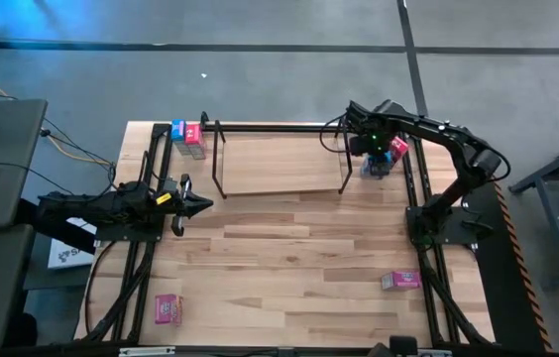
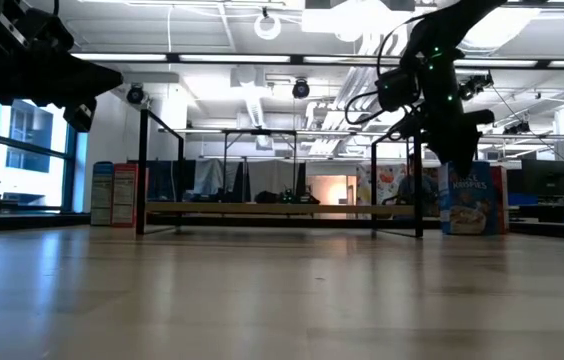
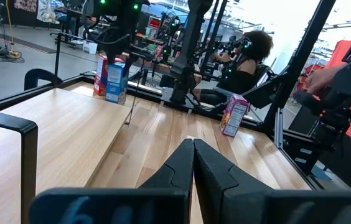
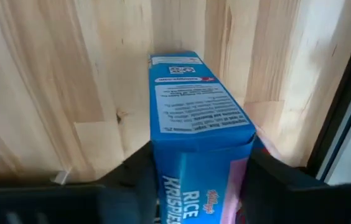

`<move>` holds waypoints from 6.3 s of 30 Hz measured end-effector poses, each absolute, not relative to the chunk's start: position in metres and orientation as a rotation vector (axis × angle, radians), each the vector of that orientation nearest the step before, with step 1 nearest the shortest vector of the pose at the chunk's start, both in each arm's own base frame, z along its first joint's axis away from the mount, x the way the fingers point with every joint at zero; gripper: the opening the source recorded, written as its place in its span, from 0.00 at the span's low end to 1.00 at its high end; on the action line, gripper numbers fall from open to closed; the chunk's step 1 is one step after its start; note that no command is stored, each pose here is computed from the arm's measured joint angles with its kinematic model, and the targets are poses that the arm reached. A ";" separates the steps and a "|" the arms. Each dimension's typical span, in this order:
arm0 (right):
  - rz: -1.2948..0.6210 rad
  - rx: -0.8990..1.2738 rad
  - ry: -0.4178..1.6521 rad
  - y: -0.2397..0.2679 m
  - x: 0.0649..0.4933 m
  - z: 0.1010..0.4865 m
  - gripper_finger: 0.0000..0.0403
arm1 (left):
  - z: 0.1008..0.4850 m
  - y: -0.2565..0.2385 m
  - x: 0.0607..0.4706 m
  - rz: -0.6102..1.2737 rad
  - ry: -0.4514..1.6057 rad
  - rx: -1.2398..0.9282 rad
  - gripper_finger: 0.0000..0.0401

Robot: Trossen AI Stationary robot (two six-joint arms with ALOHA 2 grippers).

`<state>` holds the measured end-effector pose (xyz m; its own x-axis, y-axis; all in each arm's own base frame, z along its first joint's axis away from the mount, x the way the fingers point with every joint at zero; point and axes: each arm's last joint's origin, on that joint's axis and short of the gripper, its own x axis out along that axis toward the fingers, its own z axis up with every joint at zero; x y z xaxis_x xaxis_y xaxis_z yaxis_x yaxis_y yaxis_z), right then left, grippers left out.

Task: Stack cereal on shelf
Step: Put the bottom blue cereal box on the shelf, then put the blue cereal box on the shelf aligned with the other blue cereal box

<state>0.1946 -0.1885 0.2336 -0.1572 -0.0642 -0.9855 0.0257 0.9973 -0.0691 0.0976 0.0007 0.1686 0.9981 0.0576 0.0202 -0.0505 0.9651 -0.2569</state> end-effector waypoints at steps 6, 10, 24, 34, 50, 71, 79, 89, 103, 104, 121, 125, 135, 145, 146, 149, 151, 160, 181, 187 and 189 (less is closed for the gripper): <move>-0.073 0.018 1.742 -0.178 0.184 0.246 0.25 | 0.169 0.001 0.098 0.054 -0.028 -0.259 0.01; -0.134 0.058 1.764 -0.167 0.174 0.262 0.24 | 0.169 0.001 0.098 0.055 -0.027 -0.259 0.01; -0.379 -0.039 1.416 -0.133 0.160 0.390 0.25 | 0.169 0.001 0.098 0.055 -0.028 -0.259 0.01; -0.612 -0.238 0.877 -0.133 0.170 0.478 0.25 | 0.168 0.001 0.098 0.054 -0.027 -0.259 0.01; -0.298 -0.282 1.370 -0.162 0.311 0.355 0.25 | 0.169 0.001 0.098 0.054 -0.028 -0.259 0.01; -0.171 -0.266 1.601 -0.189 0.343 0.284 0.25 | 0.168 0.001 0.098 0.055 -0.027 -0.259 0.01; -0.183 -0.264 1.592 -0.192 0.344 0.282 0.25 | 0.169 0.001 0.098 0.055 -0.028 -0.259 0.01; -0.205 -0.247 1.582 -0.193 0.345 0.282 0.49 | 0.169 0.001 0.098 0.055 -0.028 -0.259 0.01; -0.217 -0.242 1.507 -0.183 0.327 0.314 0.69 | 0.169 0.001 0.098 0.055 -0.028 -0.259 0.01; -0.216 -0.239 1.493 -0.182 0.325 0.318 0.69 | 0.169 0.001 0.098 0.054 -0.027 -0.259 0.01; -0.340 0.086 1.049 -0.144 0.219 0.409 0.69 | 0.169 0.001 0.098 0.055 -0.028 -0.259 0.01; -0.376 0.147 0.907 -0.121 0.177 0.399 0.69 | 0.169 0.001 0.098 0.055 -0.027 -0.259 0.01; -0.258 0.216 0.290 -0.079 0.133 0.374 0.69 | 0.169 0.001 0.098 0.055 -0.028 -0.259 0.01; -0.221 0.228 0.139 -0.068 0.133 0.340 0.69 | 0.169 0.001 0.098 0.054 -0.027 -0.259 0.01; -0.219 0.230 0.143 -0.068 0.134 0.338 0.69 | 0.169 0.001 0.098 0.055 -0.028 -0.259 0.01; -0.214 0.257 0.133 -0.068 0.137 0.338 0.69 | 0.169 0.001 0.098 0.055 -0.031 -0.259 0.01; -0.224 0.285 0.118 -0.069 0.138 0.339 0.69 | 0.171 0.001 0.098 0.051 -0.050 -0.281 0.01; -0.376 0.359 0.003 -0.074 0.138 0.347 0.69 | 0.212 0.007 0.085 0.124 -0.555 -0.597 0.01; -0.349 0.344 0.054 -0.079 0.147 0.341 0.69 | 0.322 0.045 0.070 1.142 0.109 -0.384 0.59; -0.338 0.343 0.056 -0.078 0.147 0.341 0.69 | 0.310 0.076 0.088 1.233 0.324 -0.398 0.65; -0.320 0.344 0.058 -0.078 0.148 0.341 0.69 | 0.304 0.090 0.090 1.296 0.377 -0.429 0.66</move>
<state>0.1476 -0.0779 0.3408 0.9480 -0.2987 -0.1102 0.3183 0.8917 0.3218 0.0903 0.0904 0.3035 0.2312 0.8362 -0.4974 -0.9725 0.2137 -0.0929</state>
